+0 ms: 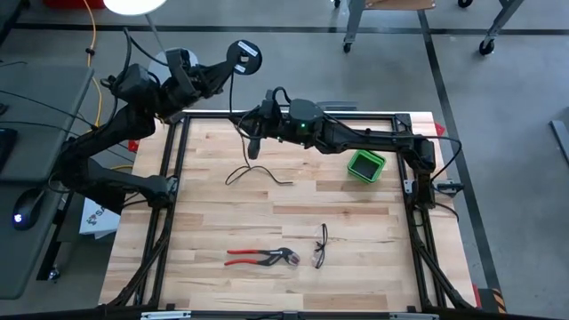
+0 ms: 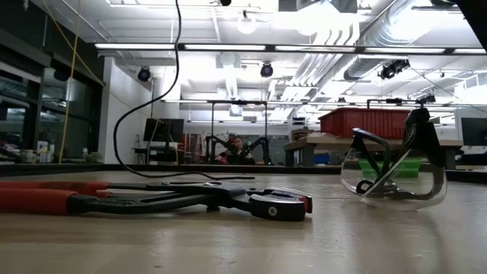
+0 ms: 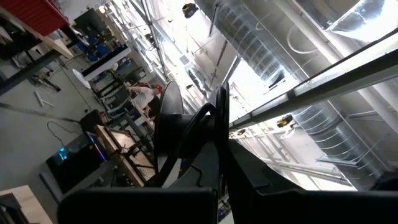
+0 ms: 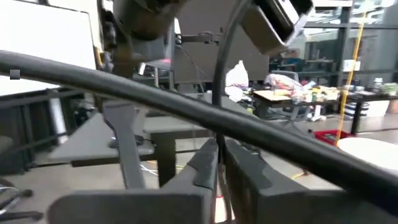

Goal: Coil cords
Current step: Coil the black wire onto the black spool

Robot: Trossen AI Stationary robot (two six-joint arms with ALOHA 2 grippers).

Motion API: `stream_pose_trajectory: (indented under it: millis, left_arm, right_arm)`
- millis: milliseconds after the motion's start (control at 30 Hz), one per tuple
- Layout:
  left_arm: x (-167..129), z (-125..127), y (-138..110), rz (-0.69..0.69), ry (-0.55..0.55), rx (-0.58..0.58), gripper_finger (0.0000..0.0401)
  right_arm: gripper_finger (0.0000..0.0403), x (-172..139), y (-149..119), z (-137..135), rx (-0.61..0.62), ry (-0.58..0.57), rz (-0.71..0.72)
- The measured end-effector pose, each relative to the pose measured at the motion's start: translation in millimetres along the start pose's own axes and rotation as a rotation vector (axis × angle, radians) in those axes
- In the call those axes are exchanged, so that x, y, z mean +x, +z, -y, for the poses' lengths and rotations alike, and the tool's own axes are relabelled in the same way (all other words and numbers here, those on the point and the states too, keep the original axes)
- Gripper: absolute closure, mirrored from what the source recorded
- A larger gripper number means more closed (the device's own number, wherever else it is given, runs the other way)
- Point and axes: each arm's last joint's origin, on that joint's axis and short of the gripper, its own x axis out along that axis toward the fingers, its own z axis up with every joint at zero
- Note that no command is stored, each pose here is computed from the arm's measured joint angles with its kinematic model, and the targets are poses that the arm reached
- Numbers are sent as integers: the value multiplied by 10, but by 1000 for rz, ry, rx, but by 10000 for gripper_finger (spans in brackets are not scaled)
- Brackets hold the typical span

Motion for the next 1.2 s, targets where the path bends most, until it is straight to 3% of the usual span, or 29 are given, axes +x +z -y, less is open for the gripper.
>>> stream_pose_trajectory:
  millis: [333,567,767,1000,1200]
  left_arm:
    - [-17,14,15,-8,-14,-7,400]
    - [-325,88,198,-10,54,11,400]
    - [-585,121,275,-25,139,-68,400]
    - [-642,91,186,-235,143,-280,400]
    - [-528,-48,5,-425,220,-407,400]
  right_arm:
    - [401,-53,25,-7,86,59,-57]
    - [402,-369,339,-21,51,187,-150]
    - [402,-668,609,-14,6,241,-187]
    - [403,-878,774,123,-56,204,-213]
    - [403,-945,861,269,-69,162,-189]
